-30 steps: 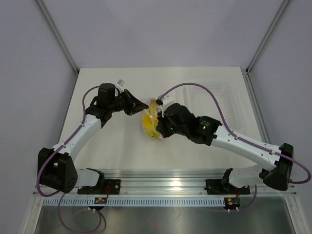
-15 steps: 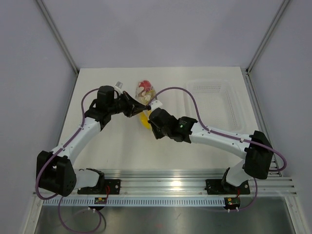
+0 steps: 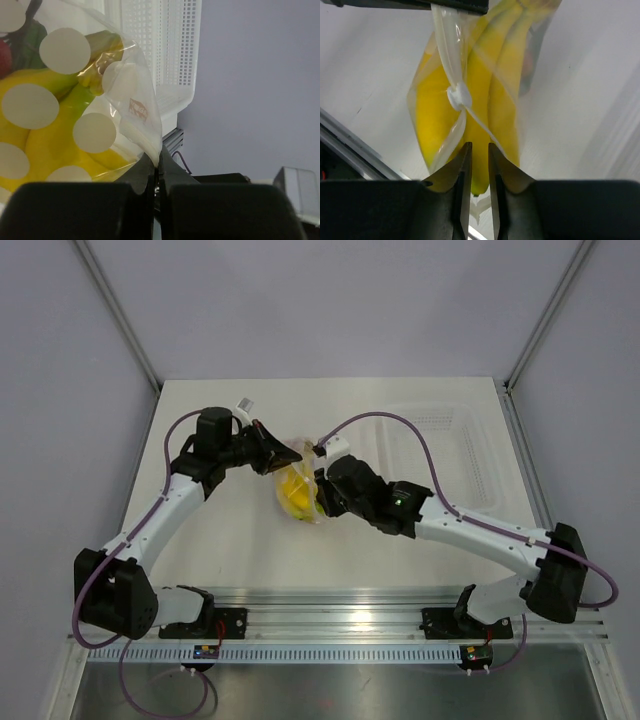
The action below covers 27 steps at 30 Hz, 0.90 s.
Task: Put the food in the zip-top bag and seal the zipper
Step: Adjust the zipper food storage bag at the center of the board.
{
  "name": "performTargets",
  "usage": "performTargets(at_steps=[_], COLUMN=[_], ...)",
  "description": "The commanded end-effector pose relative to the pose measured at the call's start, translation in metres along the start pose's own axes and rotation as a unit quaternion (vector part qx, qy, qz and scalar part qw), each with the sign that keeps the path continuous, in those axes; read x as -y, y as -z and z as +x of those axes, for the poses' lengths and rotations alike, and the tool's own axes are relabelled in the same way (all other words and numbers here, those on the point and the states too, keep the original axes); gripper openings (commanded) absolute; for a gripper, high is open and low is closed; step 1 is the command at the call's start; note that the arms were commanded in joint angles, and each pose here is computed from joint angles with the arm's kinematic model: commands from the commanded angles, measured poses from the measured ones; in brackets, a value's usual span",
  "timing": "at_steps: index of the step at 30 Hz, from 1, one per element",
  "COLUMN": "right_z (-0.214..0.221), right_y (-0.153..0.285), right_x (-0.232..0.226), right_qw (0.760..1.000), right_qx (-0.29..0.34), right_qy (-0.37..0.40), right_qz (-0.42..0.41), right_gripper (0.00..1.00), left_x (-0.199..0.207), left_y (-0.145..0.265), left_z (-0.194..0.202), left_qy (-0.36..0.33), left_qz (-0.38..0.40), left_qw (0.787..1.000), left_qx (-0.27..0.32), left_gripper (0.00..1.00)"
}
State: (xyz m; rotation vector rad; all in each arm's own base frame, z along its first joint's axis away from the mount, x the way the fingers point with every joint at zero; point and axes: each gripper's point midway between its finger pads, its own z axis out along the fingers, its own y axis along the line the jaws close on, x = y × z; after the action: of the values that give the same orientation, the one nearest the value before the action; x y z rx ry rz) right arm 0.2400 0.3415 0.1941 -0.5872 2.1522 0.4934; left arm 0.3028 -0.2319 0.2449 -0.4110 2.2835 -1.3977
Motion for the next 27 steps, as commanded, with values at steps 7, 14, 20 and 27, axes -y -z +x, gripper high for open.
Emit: performTargets(at_steps=[7, 14, 20, 27], right_z=[-0.025, -0.049, -0.062, -0.07], right_y=[0.03, 0.049, 0.064, 0.066], right_x=[-0.004, -0.008, -0.017, -0.02], right_qw=[0.998, 0.996, 0.995, 0.995], right_qx=[0.05, 0.077, 0.075, 0.075], right_qy=[-0.029, -0.025, -0.012, -0.001], right_qz=[-0.03, -0.042, -0.064, -0.065], right_gripper=[0.34, 0.44, 0.52, 0.56], left_x=[0.033, 0.03, 0.033, 0.034], left_y=[0.01, 0.009, 0.008, 0.008], left_z=[-0.006, -0.002, -0.005, -0.006], left_qy=[-0.04, -0.042, -0.044, -0.044], left_qz=[0.059, 0.06, 0.062, 0.063], left_qw=[0.997, 0.997, 0.997, 0.997], left_qx=[0.0, -0.012, -0.008, -0.009], left_gripper=[0.0, 0.0, 0.0, 0.0])
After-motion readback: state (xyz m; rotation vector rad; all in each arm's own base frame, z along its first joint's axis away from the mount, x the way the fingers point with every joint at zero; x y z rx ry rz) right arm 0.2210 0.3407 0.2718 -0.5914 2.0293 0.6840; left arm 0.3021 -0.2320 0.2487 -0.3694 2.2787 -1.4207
